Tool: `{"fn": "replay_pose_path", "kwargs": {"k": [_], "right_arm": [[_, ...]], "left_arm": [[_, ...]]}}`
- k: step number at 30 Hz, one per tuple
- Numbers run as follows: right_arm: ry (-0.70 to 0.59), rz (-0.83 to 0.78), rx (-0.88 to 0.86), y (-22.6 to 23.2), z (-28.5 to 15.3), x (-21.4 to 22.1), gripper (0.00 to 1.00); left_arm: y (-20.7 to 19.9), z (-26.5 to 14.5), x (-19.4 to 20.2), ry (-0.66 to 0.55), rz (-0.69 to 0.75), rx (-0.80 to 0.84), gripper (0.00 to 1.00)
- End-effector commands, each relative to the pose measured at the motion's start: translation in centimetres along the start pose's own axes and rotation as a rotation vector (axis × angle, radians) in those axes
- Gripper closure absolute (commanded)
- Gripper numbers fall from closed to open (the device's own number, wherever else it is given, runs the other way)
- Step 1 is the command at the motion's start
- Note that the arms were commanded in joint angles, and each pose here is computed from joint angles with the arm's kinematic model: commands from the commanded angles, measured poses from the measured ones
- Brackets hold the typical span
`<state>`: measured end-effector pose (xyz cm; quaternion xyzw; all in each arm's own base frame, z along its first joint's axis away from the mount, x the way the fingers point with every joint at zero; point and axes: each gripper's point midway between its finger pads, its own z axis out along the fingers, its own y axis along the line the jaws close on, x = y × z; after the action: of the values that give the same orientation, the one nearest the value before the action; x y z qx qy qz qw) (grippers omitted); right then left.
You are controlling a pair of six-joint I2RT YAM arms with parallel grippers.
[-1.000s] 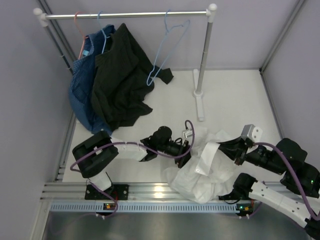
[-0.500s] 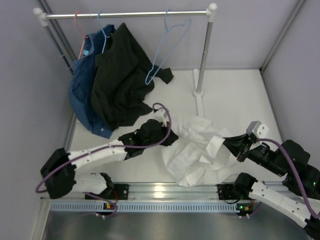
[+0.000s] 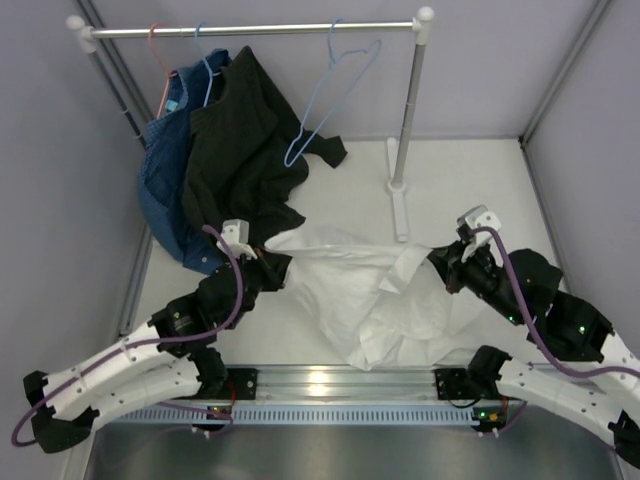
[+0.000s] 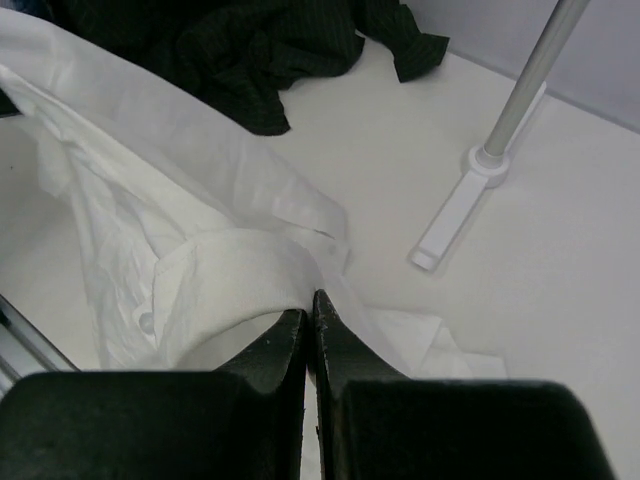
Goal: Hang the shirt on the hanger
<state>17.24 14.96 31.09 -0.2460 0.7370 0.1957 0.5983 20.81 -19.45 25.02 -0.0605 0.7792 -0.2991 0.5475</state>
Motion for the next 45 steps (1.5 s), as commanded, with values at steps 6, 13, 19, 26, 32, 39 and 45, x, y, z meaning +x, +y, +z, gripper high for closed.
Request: {"fn": "replay_pose_path", "kwargs": {"k": [6,13,19,26,32,39,45], "right_arm": [[-0.229,0.107,0.085,-1.2,-0.2,-9.2,1.0],[-0.205,0.11,0.095,-1.1,0.8,-9.3,1.0],[-0.099,0.124,0.154,-1.4,3.1,-5.1,1.0],[0.094,0.138,0.088,0.9,6.1,0.7,1.0],[0.24,0.187,0.086,2.4,9.3,3.8,1.0],[0.345,0.227,0.117,3.5,12.8,5.2,1.0],[0.314,0.226,0.142,3.1,13.2,3.9,1.0]], "left_arm": [[-2.0,-3.5,-10.2,-0.232,0.269,-0.068,1.0],[-2.4,-3.3,-9.1,-0.199,0.246,-0.14,1.0],[0.8,2.1,8.0,0.122,0.087,-0.247,1.0],[2.3,2.4,11.8,0.191,0.037,-0.27,0.36],[-3.5,1.0,4.6,0.144,0.203,-0.065,0.02],[-8.6,2.3,4.7,0.212,0.328,0.06,0.02],[-9.7,4.4,7.1,0.236,0.386,0.083,0.09]]}}
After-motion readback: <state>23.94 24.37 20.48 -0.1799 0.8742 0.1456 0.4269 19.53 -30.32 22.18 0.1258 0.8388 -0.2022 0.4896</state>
